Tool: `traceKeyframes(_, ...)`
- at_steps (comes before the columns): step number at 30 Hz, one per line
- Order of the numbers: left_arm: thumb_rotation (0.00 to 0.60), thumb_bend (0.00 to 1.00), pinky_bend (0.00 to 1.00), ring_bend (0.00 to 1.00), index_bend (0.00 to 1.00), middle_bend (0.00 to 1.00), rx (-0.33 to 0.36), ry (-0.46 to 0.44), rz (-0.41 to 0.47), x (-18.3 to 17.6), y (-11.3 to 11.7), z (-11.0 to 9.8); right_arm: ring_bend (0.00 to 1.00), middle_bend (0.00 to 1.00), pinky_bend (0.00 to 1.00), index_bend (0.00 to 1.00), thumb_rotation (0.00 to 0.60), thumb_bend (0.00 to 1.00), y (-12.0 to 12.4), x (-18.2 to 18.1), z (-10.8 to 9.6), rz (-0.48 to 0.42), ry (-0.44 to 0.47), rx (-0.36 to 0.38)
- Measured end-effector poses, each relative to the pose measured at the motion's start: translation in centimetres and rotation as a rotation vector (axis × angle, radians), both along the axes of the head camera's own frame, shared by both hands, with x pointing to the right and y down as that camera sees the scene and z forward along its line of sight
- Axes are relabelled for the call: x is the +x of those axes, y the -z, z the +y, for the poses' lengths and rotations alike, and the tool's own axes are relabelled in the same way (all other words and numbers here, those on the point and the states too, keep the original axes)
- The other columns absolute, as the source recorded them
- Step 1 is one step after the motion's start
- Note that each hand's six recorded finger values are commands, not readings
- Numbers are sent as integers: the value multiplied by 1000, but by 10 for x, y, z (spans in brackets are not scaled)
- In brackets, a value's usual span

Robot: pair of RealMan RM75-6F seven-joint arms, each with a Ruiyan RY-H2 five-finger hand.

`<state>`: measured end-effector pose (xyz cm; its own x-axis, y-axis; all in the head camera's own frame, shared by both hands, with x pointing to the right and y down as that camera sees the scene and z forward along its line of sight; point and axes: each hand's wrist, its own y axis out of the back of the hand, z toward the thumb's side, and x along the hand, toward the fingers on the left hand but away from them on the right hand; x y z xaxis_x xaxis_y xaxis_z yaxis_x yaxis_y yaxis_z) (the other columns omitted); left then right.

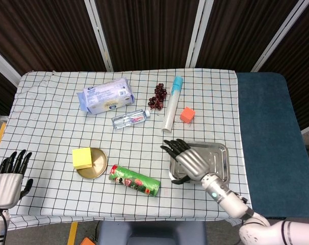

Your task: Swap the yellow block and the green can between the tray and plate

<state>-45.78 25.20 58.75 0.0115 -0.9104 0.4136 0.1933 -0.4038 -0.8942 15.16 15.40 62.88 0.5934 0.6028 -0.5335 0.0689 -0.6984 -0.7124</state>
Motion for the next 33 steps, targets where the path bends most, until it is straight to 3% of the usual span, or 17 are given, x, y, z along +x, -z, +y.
traceKeyframes(8, 600, 388, 158, 26, 38, 75, -28, -3, -1, 0, -6, 1, 148, 144, 103, 198, 600, 18, -18, -73, 13, -40, 56, -52)
traceKeyframes(21, 600, 388, 165, 37, 65, 93, -42, 9, 24, -2, -6, 1, 194, 189, 119, 250, 600, 17, -74, -111, 26, 12, 52, -132)
traceKeyframes(26, 600, 389, 167, 37, 73, 94, -50, 4, 27, -1, -6, 1, 210, 203, 133, 266, 600, 17, -84, -123, 32, 2, 64, -155)
traceKeyframes(29, 600, 389, 173, 37, 78, 94, -54, 5, 32, -1, -7, 1, 265, 255, 172, 323, 600, 16, -85, -125, 33, -1, 66, -150)
traceKeyframes(33, 600, 389, 175, 37, 79, 94, -62, 5, 35, 0, -8, 2, 399, 383, 254, 497, 600, 16, -88, -124, 30, 8, 65, -99)
